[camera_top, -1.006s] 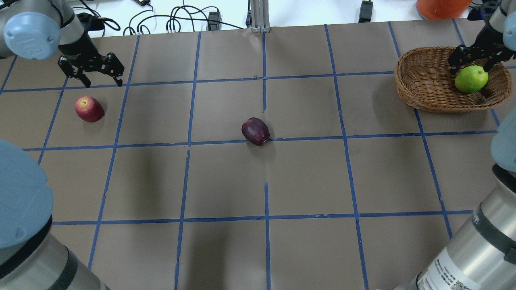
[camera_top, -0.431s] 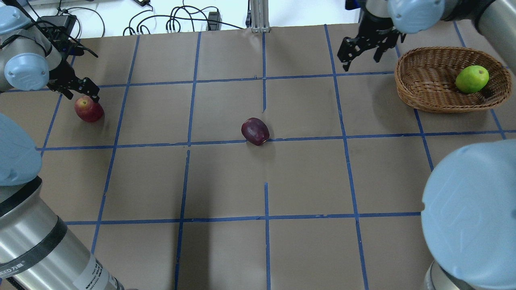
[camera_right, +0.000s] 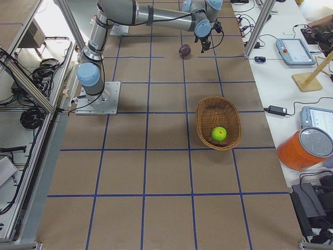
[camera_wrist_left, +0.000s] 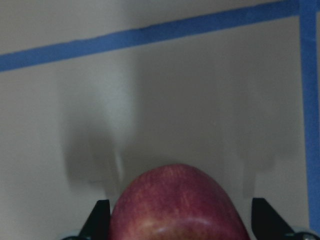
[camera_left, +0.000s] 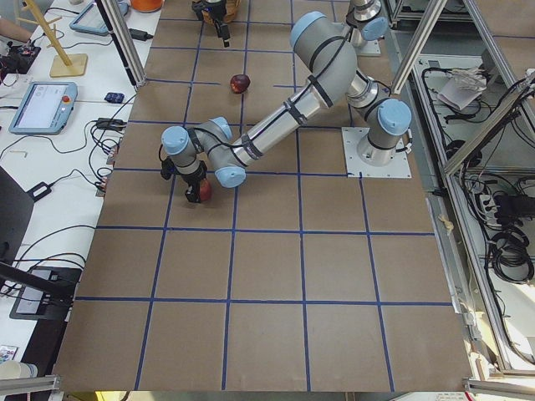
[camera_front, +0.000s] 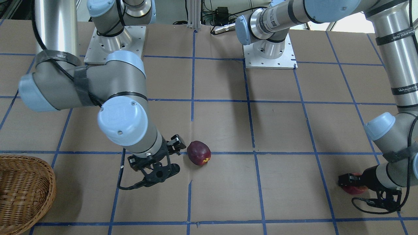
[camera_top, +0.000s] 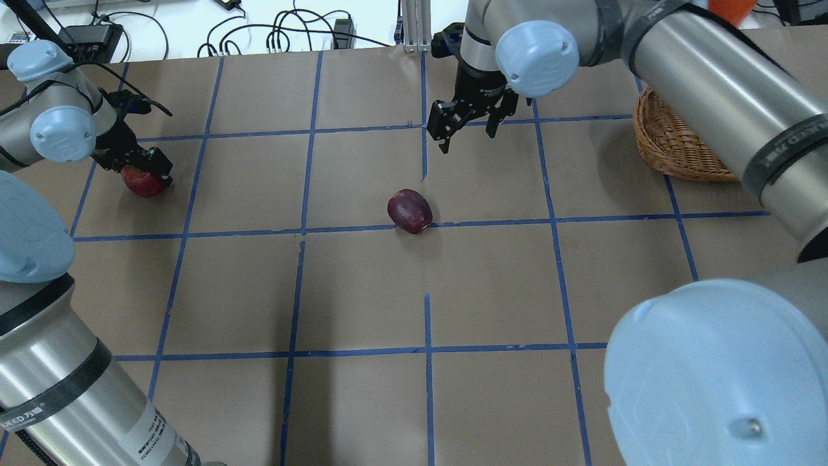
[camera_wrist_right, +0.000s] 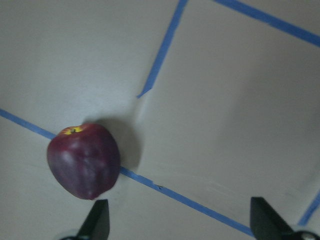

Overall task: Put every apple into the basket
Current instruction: 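Carry purple apple to basket with right while left moves red apple center, then release the purple apple in the basket while left gripper withdraws, then reach the right gripper to the red apple at center and grasp it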

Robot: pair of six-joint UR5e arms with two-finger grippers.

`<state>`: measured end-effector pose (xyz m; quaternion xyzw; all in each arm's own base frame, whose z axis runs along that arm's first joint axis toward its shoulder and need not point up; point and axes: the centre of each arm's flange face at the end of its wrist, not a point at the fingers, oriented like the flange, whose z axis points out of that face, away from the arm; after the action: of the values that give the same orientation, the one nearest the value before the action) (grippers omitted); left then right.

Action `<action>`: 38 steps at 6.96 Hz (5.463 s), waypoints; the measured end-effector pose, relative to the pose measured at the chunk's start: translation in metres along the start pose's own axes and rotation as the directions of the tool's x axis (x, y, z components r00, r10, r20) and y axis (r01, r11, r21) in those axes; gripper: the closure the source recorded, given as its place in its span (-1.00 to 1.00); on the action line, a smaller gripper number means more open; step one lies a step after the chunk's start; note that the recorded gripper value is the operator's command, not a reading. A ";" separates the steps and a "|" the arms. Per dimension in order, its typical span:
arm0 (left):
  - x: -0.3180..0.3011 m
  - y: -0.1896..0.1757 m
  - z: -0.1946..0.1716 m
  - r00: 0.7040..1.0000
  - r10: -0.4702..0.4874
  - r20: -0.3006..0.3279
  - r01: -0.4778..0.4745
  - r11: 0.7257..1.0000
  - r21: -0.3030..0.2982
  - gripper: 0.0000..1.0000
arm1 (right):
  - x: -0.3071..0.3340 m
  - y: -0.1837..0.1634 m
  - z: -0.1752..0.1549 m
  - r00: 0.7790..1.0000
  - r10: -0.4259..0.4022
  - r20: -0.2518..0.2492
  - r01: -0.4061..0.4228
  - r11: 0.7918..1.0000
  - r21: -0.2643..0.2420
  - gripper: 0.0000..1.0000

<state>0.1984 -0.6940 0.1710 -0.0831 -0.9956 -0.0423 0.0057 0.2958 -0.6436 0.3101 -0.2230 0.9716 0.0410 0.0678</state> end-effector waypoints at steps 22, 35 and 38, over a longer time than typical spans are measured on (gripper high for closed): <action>0.537 0.071 -0.090 0.837 -0.492 -0.241 0.535 0.829 0.165 -1.00 | 0.437 0.141 -0.018 0.916 0.310 -0.253 -0.286 0.950 0.129 0.42; 0.378 0.182 -0.316 0.978 -0.200 0.054 0.188 0.967 0.170 -1.00 | 0.137 0.106 -0.078 0.950 0.305 -0.068 -0.303 0.952 0.046 -1.00; 0.377 0.185 -0.315 0.969 -0.243 0.046 0.233 0.959 0.164 -1.00 | 0.018 0.067 -0.011 0.937 0.347 -0.049 -0.346 0.938 0.026 -1.00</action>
<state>-0.1417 -0.4768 0.5072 0.0366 -0.9983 0.0386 -0.0258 0.2488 -0.5930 0.3216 -0.0487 0.9974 0.0383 0.0357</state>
